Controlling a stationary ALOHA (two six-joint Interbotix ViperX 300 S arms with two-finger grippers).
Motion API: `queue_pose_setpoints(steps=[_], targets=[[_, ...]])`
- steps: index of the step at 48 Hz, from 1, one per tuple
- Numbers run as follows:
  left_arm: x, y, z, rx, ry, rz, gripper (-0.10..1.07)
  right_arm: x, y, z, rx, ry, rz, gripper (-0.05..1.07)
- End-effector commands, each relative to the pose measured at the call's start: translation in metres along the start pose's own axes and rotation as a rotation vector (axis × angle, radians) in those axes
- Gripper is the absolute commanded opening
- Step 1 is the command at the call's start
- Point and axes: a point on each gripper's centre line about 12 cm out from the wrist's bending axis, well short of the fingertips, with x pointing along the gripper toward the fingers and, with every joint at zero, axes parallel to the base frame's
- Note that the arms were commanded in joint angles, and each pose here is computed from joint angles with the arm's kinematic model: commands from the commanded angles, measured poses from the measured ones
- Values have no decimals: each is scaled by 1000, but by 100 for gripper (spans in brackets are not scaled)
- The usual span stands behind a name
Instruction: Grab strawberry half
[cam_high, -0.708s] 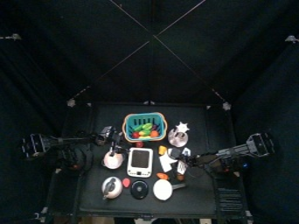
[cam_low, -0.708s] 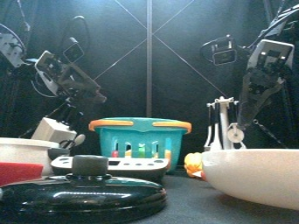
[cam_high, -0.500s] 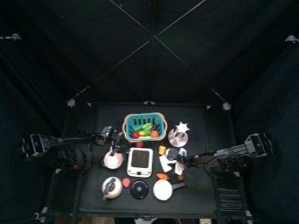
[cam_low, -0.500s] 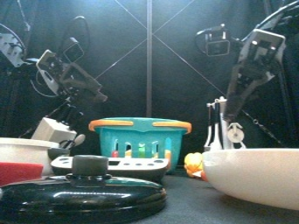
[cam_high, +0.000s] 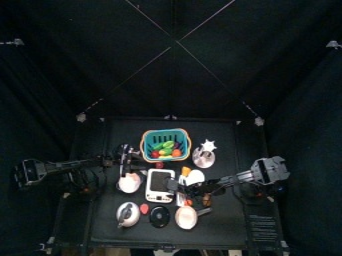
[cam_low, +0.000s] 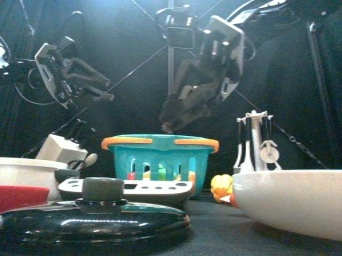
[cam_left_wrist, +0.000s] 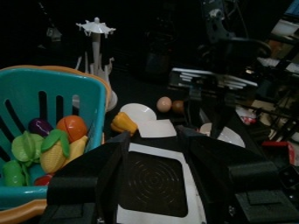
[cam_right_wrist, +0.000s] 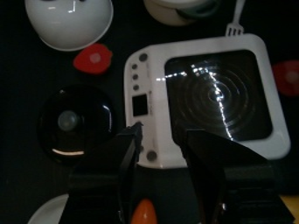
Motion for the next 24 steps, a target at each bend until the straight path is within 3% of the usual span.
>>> queue_pose_setpoints(steps=[1, 17, 24], targets=[[-4, -3, 5, 8, -27, 1, 85, 9, 17, 25, -11, -59, 42, 78], [-13, -1, -6, 7, 20, 49, 85, 65, 51, 47, -15, -103, 112, 96], [-14, 4, -10, 4, 52, 96, 85, 83, 63, 52, -26, -113, 123, 98]])
